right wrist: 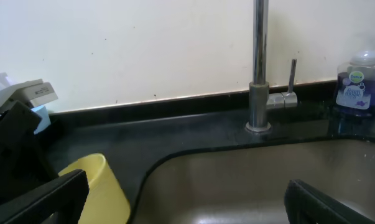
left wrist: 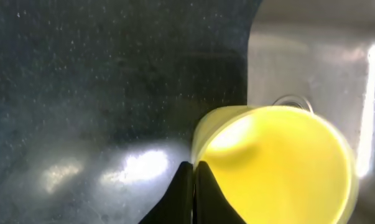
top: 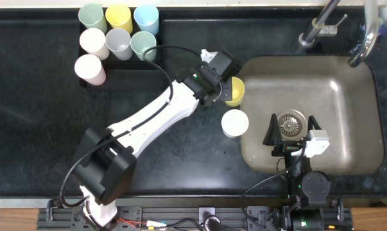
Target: Store Cups
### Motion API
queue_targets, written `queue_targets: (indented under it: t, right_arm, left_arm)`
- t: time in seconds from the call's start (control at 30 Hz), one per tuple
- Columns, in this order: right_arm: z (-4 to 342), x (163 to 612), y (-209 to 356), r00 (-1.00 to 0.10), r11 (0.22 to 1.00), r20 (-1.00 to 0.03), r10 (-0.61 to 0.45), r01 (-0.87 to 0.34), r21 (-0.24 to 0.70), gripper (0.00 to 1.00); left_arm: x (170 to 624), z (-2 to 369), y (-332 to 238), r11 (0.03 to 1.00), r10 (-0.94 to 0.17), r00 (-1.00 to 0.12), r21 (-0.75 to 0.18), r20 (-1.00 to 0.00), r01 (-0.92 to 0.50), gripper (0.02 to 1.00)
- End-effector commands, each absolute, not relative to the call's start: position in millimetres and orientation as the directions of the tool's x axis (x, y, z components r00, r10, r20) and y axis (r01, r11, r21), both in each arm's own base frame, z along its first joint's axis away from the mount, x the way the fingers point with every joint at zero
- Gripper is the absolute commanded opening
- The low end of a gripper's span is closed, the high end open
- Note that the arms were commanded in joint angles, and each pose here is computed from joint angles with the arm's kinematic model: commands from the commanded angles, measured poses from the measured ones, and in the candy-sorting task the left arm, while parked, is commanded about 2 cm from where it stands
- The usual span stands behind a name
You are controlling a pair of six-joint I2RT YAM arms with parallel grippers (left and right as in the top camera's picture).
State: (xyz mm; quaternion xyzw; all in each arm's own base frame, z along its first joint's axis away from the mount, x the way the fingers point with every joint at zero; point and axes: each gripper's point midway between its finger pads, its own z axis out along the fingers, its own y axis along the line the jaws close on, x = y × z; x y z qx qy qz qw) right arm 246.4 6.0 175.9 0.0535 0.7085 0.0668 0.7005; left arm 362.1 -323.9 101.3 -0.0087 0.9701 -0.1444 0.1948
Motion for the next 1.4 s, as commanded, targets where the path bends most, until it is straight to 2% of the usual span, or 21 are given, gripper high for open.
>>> queue_targets:
  t: [0.03, 0.17, 0.27, 0.33, 0.47, 0.6, 0.73, 0.87, 1.3, 1.4]
  right_arm:
    - [172, 247, 7, -0.013, 0.986, -0.986, 0.166, -0.022, 0.167, 0.998]
    - [172, 247, 7, -0.013, 0.986, -0.986, 0.166, -0.022, 0.167, 0.996]
    - [172, 247, 7, -0.013, 0.986, -0.986, 0.166, -0.022, 0.167, 0.998]
    - [172, 247, 7, -0.013, 0.986, -0.986, 0.166, -0.022, 0.167, 0.996]
    - [172, 247, 7, -0.013, 0.986, -0.986, 0.166, -0.022, 0.167, 0.998]
    - [172, 247, 7, -0.013, 0.986, -0.986, 0.166, -0.022, 0.167, 0.996]
    - [172, 247, 7, -0.013, 0.986, -0.986, 0.166, -0.022, 0.167, 0.996]
    - [172, 247, 7, -0.013, 0.986, -0.986, 0.166, -0.022, 0.167, 0.998]
    - [172, 247, 7, -0.013, 0.986, -0.986, 0.166, -0.022, 0.167, 0.996]
    - [172, 247, 7, -0.013, 0.986, -0.986, 0.166, -0.022, 0.167, 0.998]
  left_arm:
    - [373, 112, -318, 0.957, -0.104, -0.912, -0.29, -0.397, 0.017, 0.036]
    - [386, 154, -292, 0.944, -0.178, -0.875, -0.33, -0.45, -0.022, 0.036]
    - [394, 193, -241, 0.927, -0.286, -0.839, -0.355, -0.463, -0.12, 0.036]
    - [391, 207, -192, 0.895, -0.4, -0.818, -0.367, -0.414, -0.252, 0.038]
    - [378, 207, -114, 0.809, -0.56, -0.788, -0.373, -0.255, -0.454, 0.036]
    - [367, 191, -59, 0.746, -0.657, -0.733, -0.299, -0.179, -0.595, 0.036]
    - [365, 179, -28, 0.71, -0.702, -0.69, -0.241, -0.175, -0.661, 0.036]
    - [375, 169, -10, 0.683, -0.73, -0.657, -0.221, -0.187, -0.696, 0.036]
    - [383, 137, 15, 0.658, -0.749, -0.631, -0.113, -0.202, -0.745, 0.036]
    - [390, 135, 18, 0.655, -0.75, -0.623, -0.12, -0.222, -0.746, 0.038]
